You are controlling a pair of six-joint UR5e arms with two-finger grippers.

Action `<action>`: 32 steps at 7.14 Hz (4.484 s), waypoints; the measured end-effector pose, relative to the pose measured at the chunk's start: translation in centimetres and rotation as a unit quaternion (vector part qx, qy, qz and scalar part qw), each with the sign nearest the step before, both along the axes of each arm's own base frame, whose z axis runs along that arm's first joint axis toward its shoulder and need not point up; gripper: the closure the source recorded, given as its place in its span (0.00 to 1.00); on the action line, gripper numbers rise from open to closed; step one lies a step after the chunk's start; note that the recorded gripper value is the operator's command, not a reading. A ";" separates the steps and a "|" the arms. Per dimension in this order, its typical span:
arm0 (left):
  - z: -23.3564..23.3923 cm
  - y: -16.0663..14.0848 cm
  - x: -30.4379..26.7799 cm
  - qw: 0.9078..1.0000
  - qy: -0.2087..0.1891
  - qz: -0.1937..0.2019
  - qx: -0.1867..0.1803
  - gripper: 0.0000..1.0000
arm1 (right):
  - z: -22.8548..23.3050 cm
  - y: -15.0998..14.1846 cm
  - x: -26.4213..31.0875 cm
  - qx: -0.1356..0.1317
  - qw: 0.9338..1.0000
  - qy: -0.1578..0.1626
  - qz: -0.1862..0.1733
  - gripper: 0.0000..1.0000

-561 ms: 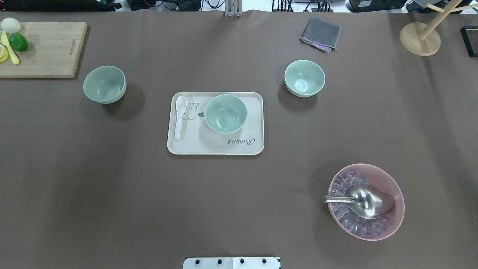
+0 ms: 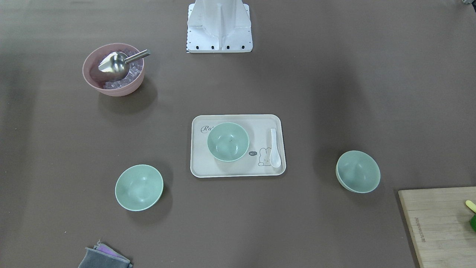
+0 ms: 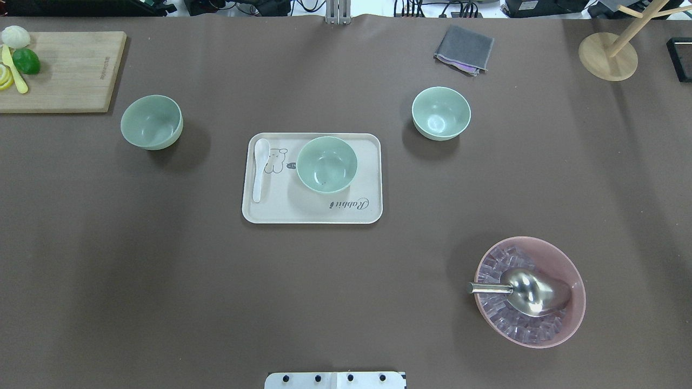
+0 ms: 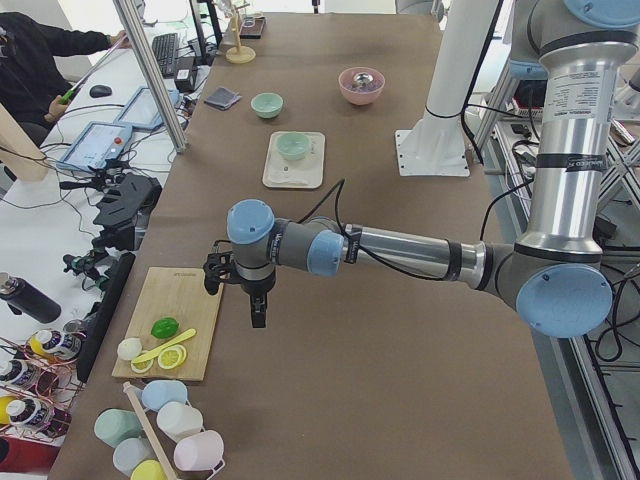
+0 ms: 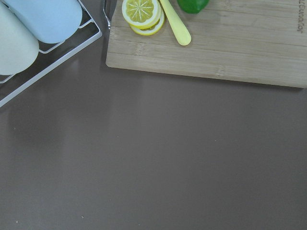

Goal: Stack green bowls together

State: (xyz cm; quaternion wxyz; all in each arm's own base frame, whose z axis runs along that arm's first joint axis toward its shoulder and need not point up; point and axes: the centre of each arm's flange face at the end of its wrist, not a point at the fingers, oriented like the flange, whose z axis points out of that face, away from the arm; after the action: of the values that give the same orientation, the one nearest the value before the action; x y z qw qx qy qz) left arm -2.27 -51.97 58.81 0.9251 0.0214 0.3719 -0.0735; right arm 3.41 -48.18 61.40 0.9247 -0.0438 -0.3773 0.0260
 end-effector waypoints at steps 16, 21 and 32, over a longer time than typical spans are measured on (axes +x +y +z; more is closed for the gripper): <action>-0.1 -0.5 0.2 1.000 0.000 0.001 0.001 0.02 | -0.7 -0.6 -0.3 0.005 1.000 -0.001 0.000 0.00; -0.9 -0.4 0.4 1.000 0.001 0.007 0.025 0.02 | -0.7 -0.6 -0.4 0.004 1.000 -0.001 0.000 0.00; -11.9 -3.6 25.3 0.998 0.037 0.018 0.047 0.01 | -5.0 -5.5 -6.4 0.012 1.000 0.000 -0.017 0.00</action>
State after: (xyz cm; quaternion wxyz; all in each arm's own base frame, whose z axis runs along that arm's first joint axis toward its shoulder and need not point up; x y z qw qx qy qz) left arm 23.06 -55.61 46.91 0.9098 0.0553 0.4094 -0.0399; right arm -2.99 -53.71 56.40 0.9254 -0.0389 -0.3770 0.0052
